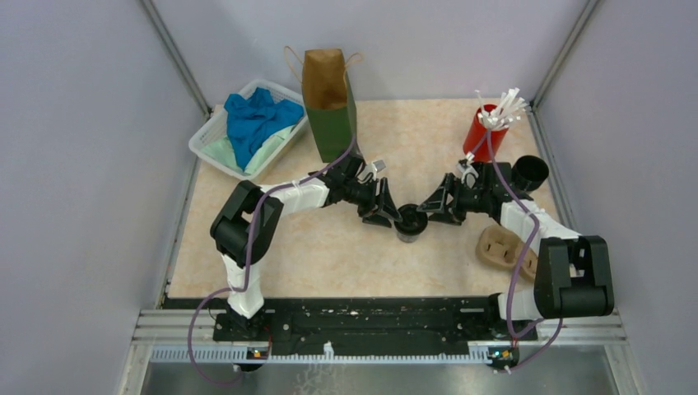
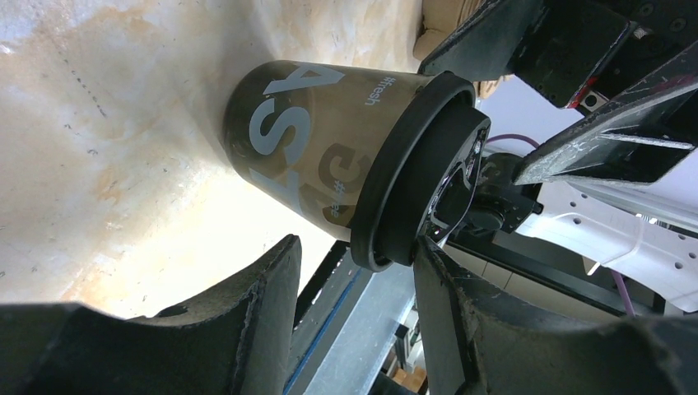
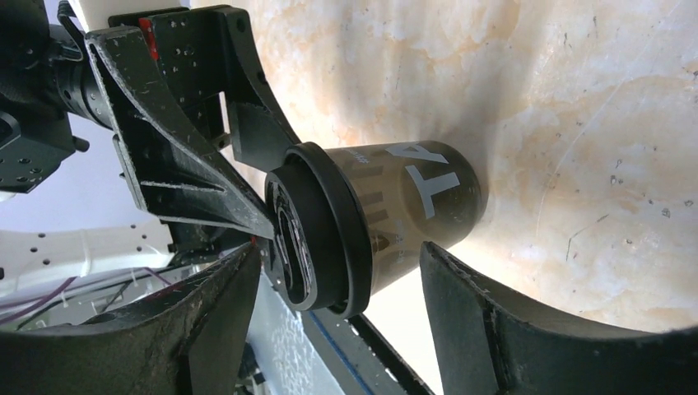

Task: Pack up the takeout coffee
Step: Close the cup lid on the coffee cup.

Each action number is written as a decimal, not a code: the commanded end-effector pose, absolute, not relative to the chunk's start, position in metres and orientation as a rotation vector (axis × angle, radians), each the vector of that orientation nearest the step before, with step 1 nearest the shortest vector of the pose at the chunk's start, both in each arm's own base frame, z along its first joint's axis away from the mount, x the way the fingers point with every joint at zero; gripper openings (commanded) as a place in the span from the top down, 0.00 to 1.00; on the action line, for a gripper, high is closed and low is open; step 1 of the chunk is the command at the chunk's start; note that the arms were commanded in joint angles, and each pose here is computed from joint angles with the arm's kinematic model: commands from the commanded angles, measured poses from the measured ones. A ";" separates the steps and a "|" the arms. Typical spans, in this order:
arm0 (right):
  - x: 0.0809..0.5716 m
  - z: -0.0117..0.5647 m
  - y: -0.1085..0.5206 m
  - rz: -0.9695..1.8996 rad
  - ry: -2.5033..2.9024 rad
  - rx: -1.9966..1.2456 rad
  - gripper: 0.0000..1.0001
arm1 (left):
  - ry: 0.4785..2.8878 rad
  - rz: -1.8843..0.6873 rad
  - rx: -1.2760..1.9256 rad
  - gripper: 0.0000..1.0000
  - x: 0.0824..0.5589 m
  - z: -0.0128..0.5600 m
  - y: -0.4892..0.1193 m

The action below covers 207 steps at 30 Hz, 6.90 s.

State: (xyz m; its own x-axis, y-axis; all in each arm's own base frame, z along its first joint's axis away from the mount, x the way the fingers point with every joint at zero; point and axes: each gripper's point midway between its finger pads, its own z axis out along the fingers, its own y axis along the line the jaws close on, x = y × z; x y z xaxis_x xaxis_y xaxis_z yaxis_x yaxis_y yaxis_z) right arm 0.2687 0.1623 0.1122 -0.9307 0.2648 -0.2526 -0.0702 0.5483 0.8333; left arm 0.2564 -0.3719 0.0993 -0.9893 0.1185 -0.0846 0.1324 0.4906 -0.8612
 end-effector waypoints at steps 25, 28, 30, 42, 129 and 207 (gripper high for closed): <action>0.267 0.067 0.183 1.460 2.307 0.284 0.53 | 2.910 -1.257 0.142 0.43 0.243 0.025 -0.345; 0.276 0.089 0.179 1.385 2.323 0.212 0.40 | 2.909 -1.259 0.143 0.43 0.243 0.026 -0.345; 0.278 0.095 0.171 1.282 2.367 0.184 0.31 | 2.907 -1.262 0.143 0.43 0.243 0.027 -0.345; 0.260 0.092 0.172 1.320 2.395 0.203 0.54 | 2.917 -1.273 0.151 0.43 0.242 0.023 -0.346; 0.241 0.123 0.162 1.101 2.696 0.166 0.46 | 2.707 -1.349 0.346 0.10 0.270 0.139 -0.379; 0.253 0.056 0.167 1.478 2.505 0.371 0.62 | 2.977 -1.158 0.205 0.42 0.250 0.026 -0.332</action>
State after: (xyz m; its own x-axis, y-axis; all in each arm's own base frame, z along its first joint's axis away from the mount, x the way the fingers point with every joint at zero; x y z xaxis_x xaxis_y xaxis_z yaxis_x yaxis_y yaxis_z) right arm 0.2544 0.1751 0.0897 -0.9619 0.2656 -0.0649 0.0305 0.3399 0.9400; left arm 0.2547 -0.3670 0.0979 -0.9808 0.1878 -0.0517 0.1476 0.5432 -0.8265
